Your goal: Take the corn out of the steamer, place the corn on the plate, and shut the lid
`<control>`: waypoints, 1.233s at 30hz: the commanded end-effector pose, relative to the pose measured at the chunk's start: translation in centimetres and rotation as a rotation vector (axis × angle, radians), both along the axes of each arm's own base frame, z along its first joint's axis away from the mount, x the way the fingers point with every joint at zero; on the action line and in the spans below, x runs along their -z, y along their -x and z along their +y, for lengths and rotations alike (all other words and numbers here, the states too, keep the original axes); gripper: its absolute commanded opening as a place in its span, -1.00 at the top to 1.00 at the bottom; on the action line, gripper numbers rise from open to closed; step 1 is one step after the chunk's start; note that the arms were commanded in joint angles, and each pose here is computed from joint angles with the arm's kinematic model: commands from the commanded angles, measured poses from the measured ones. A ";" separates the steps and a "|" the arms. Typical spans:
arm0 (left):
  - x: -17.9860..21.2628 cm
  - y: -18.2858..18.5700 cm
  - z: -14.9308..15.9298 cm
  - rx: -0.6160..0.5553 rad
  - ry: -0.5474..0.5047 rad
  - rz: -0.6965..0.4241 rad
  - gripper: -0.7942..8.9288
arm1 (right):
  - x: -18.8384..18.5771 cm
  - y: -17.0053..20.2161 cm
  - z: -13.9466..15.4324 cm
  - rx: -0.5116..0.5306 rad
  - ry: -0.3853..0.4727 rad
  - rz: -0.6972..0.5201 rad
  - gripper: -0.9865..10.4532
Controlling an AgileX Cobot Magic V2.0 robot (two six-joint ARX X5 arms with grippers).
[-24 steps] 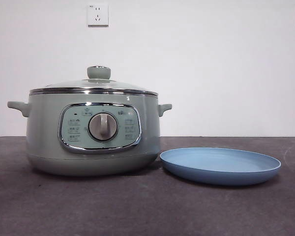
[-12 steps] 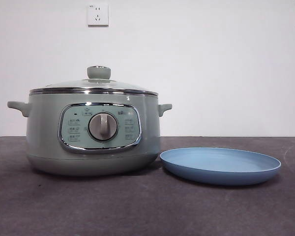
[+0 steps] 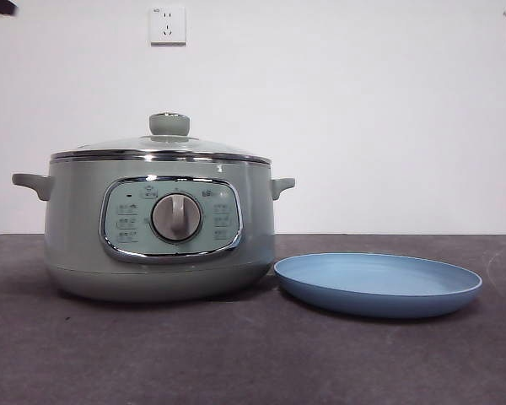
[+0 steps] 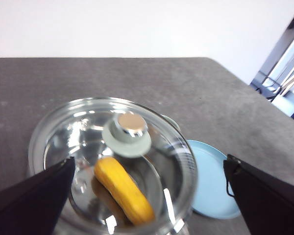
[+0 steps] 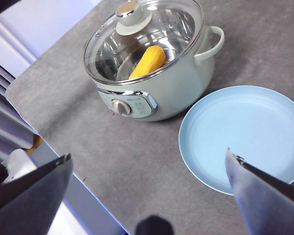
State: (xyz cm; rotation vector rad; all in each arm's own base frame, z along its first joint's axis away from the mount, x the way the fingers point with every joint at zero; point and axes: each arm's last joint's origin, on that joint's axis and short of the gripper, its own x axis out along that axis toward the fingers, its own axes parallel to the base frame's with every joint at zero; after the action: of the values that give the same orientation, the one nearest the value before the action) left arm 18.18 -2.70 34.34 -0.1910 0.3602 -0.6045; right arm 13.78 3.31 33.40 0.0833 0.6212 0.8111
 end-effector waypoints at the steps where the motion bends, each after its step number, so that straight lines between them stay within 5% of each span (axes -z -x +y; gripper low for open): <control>1: -0.4 -2.3 -1.0 0.018 -0.043 -0.013 -0.38 | 0.0 -0.2 0.0 0.000 -0.002 0.006 -0.33; 15: 2.7 -11.5 -8.1 0.023 -0.243 -0.015 -0.38 | 0.2 -0.6 0.1 0.000 0.000 0.024 -0.33; 31: 6.9 -13.6 -10.3 -0.027 -0.380 0.069 -0.38 | 0.2 -0.6 0.1 0.000 0.000 0.026 -0.33; 37: 7.2 -13.4 -10.8 -0.008 -0.387 0.085 0.20 | 0.2 -0.6 0.1 0.000 0.000 0.026 -0.33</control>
State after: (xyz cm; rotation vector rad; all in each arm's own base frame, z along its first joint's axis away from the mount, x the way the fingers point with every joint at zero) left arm 31.53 -13.33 27.45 0.1391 0.5449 -0.5021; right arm 14.39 3.37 33.06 0.0917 0.6481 0.8098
